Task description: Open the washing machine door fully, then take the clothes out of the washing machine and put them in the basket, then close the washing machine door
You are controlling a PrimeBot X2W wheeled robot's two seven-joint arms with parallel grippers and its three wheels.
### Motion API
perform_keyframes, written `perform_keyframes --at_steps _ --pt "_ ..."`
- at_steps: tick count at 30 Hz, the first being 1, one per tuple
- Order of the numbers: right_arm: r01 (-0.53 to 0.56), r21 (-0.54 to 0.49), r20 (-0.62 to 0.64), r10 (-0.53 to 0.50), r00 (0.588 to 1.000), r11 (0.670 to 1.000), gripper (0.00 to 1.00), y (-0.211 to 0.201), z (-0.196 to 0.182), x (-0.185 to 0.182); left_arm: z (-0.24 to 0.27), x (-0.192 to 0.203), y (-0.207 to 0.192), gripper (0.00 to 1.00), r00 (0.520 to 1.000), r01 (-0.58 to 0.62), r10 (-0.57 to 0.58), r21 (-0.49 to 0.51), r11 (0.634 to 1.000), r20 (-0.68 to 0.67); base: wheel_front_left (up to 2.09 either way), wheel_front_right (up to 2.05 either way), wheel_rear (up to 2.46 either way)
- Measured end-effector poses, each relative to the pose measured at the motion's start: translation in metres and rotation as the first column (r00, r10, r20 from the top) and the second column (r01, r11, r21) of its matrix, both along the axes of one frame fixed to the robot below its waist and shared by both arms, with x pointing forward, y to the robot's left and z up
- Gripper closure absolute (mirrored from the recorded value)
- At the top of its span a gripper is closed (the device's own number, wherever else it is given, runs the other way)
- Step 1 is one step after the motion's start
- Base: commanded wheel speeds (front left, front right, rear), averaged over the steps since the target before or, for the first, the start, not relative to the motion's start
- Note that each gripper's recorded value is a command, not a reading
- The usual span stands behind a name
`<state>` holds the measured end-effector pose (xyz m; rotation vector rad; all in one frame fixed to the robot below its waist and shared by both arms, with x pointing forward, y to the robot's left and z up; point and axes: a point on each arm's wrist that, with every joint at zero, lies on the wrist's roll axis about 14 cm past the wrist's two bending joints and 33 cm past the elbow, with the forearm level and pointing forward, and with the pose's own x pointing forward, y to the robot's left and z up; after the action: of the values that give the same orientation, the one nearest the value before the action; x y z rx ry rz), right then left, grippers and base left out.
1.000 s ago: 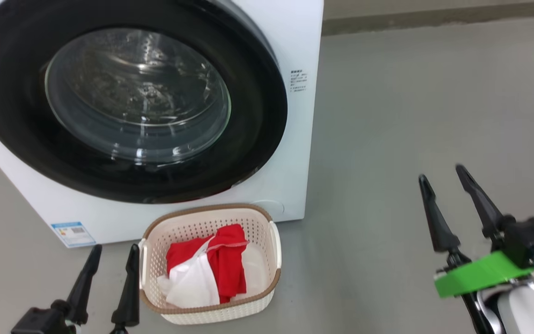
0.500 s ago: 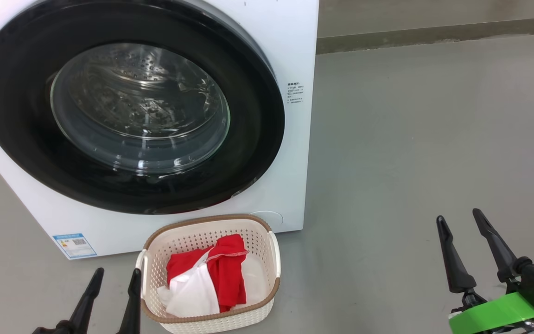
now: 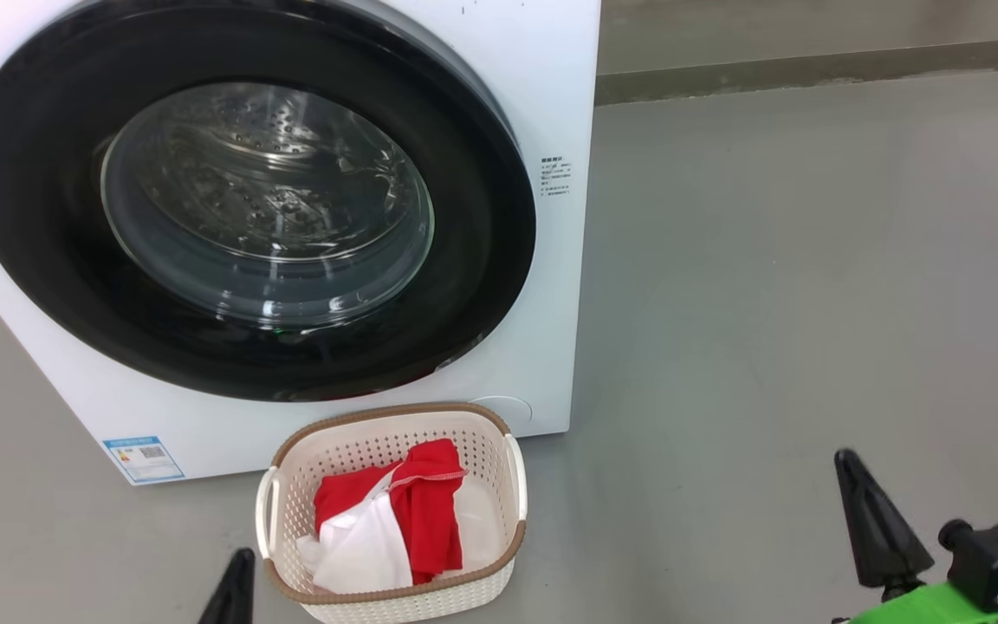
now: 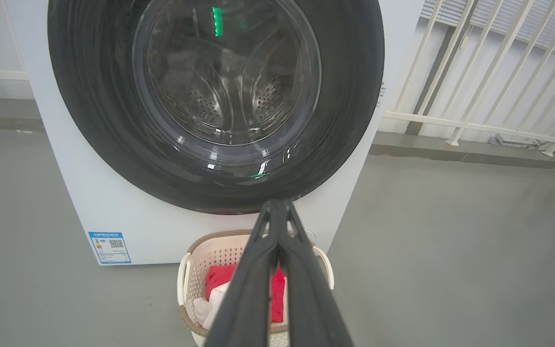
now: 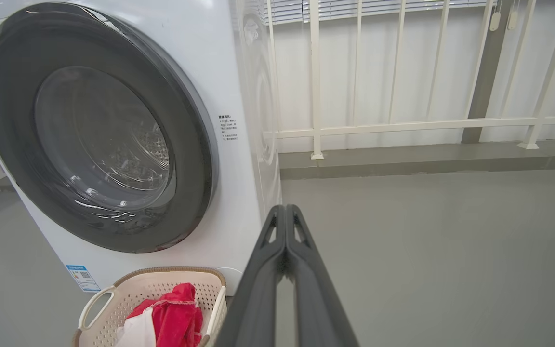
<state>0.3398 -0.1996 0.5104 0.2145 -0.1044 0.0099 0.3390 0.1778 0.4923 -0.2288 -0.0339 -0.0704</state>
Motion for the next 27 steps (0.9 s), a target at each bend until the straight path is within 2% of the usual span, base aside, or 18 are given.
perform_keyframes --at_steps 3,13,27 --pt "0.004 0.026 -0.041 -0.003 0.999 1.000 1.00 0.001 -0.012 -0.004 -0.009 -0.004 -0.001 1.00 0.999 -0.005 0.004 -0.027 1.000 -0.035 0.00 0.00 0.00" --pt "0.022 0.126 -0.067 -0.013 0.998 0.992 1.00 -0.002 -0.017 -0.003 -0.014 -0.003 0.003 1.00 0.998 -0.030 0.022 -0.121 0.992 -0.066 0.00 0.00 0.00" --pt "0.050 0.276 -0.099 -0.023 0.995 0.960 1.00 -0.006 -0.023 -0.001 -0.019 -0.001 0.007 1.00 0.993 -0.067 0.040 -0.263 0.963 -0.108 0.00 0.00 0.00"
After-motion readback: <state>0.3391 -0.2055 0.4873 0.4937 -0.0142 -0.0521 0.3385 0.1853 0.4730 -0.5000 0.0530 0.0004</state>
